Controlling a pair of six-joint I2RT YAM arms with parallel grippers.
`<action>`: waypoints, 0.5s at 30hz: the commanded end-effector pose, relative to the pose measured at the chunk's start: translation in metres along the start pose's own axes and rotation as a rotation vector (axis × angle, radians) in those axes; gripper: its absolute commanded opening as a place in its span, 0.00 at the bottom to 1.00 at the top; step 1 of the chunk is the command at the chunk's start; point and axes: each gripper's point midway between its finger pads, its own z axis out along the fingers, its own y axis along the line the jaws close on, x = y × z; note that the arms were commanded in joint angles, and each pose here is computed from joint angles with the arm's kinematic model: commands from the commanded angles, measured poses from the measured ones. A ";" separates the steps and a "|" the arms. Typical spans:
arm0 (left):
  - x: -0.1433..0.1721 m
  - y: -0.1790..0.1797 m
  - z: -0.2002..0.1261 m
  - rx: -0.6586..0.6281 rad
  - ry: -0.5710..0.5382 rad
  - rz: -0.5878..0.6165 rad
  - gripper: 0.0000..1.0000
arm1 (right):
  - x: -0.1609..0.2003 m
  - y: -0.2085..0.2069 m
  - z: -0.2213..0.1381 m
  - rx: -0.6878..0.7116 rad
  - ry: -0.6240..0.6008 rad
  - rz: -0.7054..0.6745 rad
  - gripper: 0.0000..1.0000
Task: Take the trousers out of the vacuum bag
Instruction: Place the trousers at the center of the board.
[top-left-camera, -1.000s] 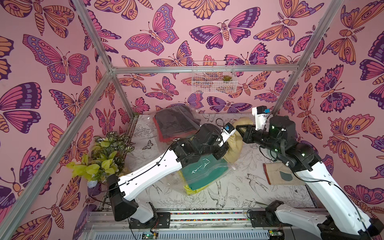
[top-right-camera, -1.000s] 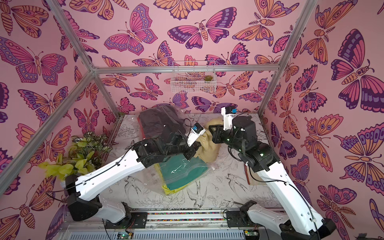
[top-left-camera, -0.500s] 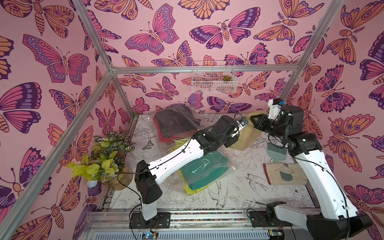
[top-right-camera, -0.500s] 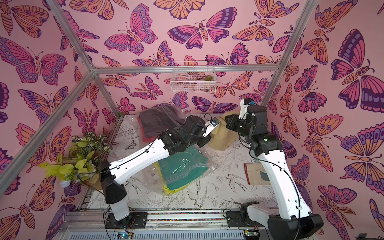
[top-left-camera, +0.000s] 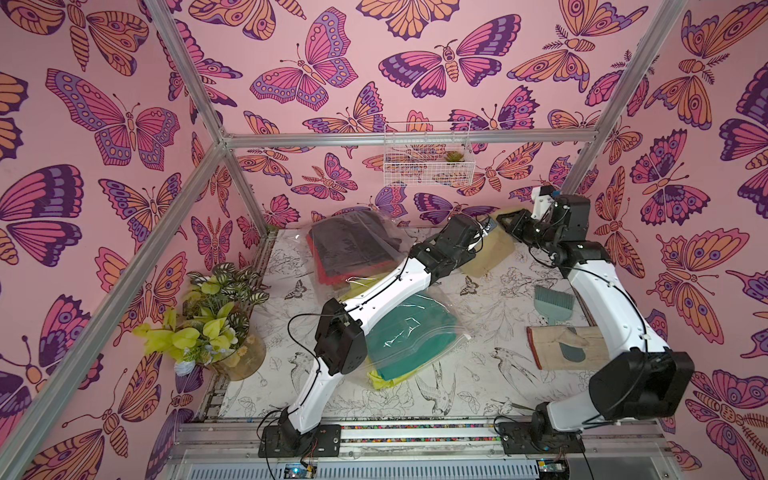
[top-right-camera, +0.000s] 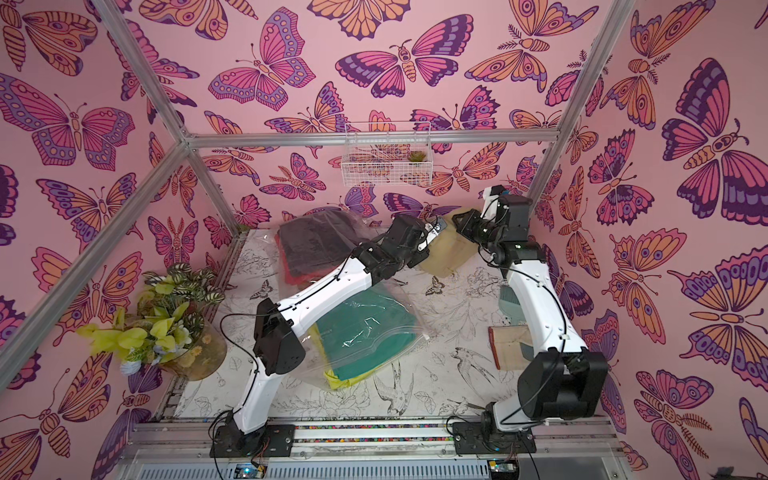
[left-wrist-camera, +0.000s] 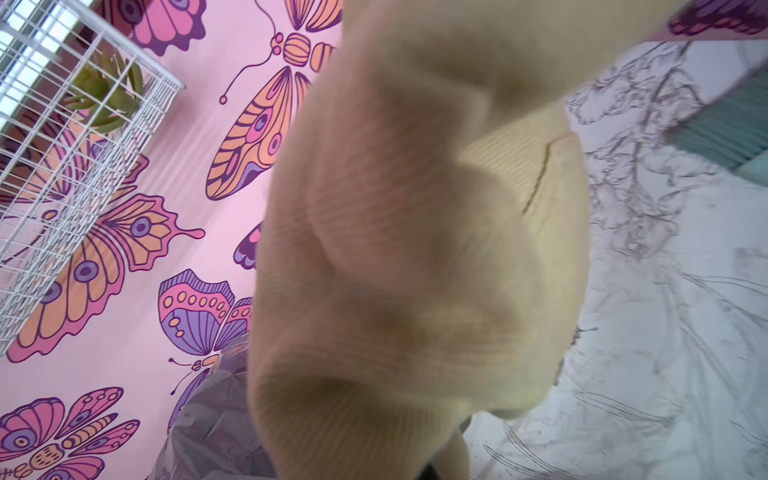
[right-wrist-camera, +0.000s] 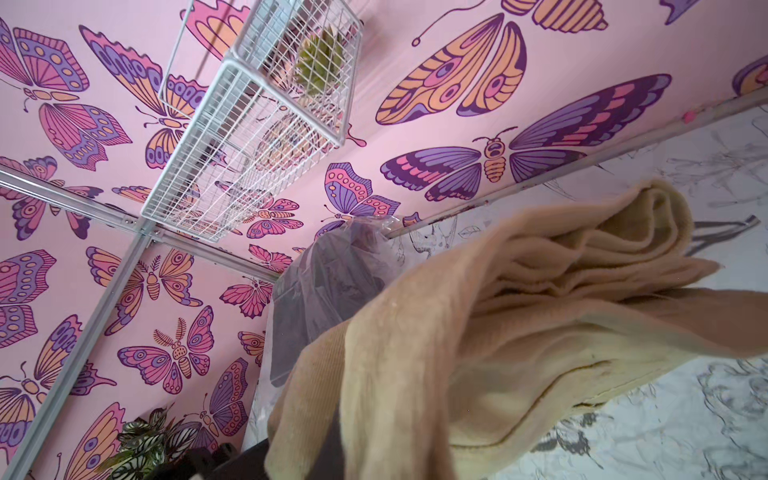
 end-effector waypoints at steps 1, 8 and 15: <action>-0.018 0.043 0.008 -0.126 -0.063 -0.020 0.00 | -0.047 0.044 0.003 -0.193 -0.108 -0.097 0.00; -0.009 0.055 0.036 -0.148 -0.060 0.017 0.00 | -0.057 0.006 0.043 -0.224 -0.094 -0.051 0.00; 0.014 0.002 0.043 -0.015 -0.012 0.007 0.00 | -0.036 -0.040 0.054 -0.209 -0.046 0.031 0.00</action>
